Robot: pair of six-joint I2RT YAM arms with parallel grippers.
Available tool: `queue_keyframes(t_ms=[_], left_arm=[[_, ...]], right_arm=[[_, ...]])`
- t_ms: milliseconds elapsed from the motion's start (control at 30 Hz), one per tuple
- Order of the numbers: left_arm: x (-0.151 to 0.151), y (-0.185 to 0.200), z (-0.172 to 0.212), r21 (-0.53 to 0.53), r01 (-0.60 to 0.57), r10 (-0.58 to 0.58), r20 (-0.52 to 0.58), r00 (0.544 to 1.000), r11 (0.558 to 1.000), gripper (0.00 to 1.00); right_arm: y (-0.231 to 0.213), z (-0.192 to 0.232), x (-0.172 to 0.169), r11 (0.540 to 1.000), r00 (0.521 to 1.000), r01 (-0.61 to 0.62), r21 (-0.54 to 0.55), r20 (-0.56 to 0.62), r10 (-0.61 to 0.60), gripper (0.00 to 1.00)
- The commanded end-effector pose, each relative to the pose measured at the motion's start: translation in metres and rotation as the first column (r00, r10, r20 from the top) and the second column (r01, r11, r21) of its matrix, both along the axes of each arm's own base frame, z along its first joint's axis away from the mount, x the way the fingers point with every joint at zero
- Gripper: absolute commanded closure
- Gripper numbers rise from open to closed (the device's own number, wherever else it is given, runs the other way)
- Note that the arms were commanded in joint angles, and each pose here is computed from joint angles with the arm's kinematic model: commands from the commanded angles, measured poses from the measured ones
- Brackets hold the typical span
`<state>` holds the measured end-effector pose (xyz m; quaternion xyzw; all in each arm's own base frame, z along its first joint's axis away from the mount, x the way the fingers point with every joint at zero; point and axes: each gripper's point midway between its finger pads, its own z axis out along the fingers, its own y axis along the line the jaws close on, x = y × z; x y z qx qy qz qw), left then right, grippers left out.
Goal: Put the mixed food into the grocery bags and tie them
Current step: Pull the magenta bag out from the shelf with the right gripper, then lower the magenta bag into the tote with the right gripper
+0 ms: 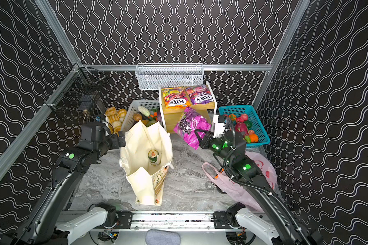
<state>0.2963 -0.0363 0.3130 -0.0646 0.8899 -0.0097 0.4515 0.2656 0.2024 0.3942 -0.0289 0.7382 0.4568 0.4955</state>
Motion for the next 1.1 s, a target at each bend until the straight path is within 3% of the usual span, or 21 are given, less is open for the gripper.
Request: queue_keyframes(t_ms=[0, 100, 200, 300, 633, 700, 833, 1067], left_arm=[[-0.003, -0.029, -0.012, -0.146, 0.124, -0.134, -0.055, 0.989, 0.981, 0.02], [-0.007, -0.046, -0.021, -0.214, 0.193, -0.21, -0.059, 0.976, 0.958, 0.09], [-0.011, -0.044, -0.03, -0.219, 0.179, -0.198, -0.071, 0.978, 0.959, 0.18], [-0.014, -0.043, -0.032, -0.209, 0.181, -0.2, -0.075, 0.977, 0.961, 0.35], [-0.016, -0.051, -0.037, -0.206, 0.241, -0.264, -0.095, 0.96, 0.948, 0.64], [-0.016, -0.053, -0.033, -0.209, 0.26, -0.279, -0.07, 0.958, 0.943, 0.8], [-0.016, -0.058, -0.035, -0.229, 0.276, -0.296, -0.054, 0.954, 0.933, 0.98], [-0.017, -0.055, -0.038, -0.237, 0.25, -0.27, -0.055, 0.961, 0.939, 1.0]], right_arm=[[0.021, 0.026, -0.032, 0.975, 0.975, -0.214, -0.053, 0.047, 0.217, 0.99], [0.038, 0.024, -0.038, 0.929, 0.936, -0.349, -0.123, -0.093, 0.34, 0.97], [0.06, 0.02, -0.043, 0.877, 0.885, -0.454, -0.156, -0.192, 0.424, 0.96], [0.083, 0.014, -0.043, 0.843, 0.863, -0.491, -0.218, -0.252, 0.438, 0.96], [0.156, -0.054, -0.03, 0.73, 0.783, -0.566, -0.383, -0.527, 0.331, 0.94], [0.173, -0.071, -0.041, 0.676, 0.733, -0.624, -0.392, -0.594, 0.332, 0.94], [0.204, -0.105, -0.064, 0.598, 0.617, -0.73, -0.331, -0.694, 0.369, 0.91], [0.219, -0.161, -0.076, 0.536, 0.509, -0.794, -0.288, -0.797, 0.325, 0.88]])
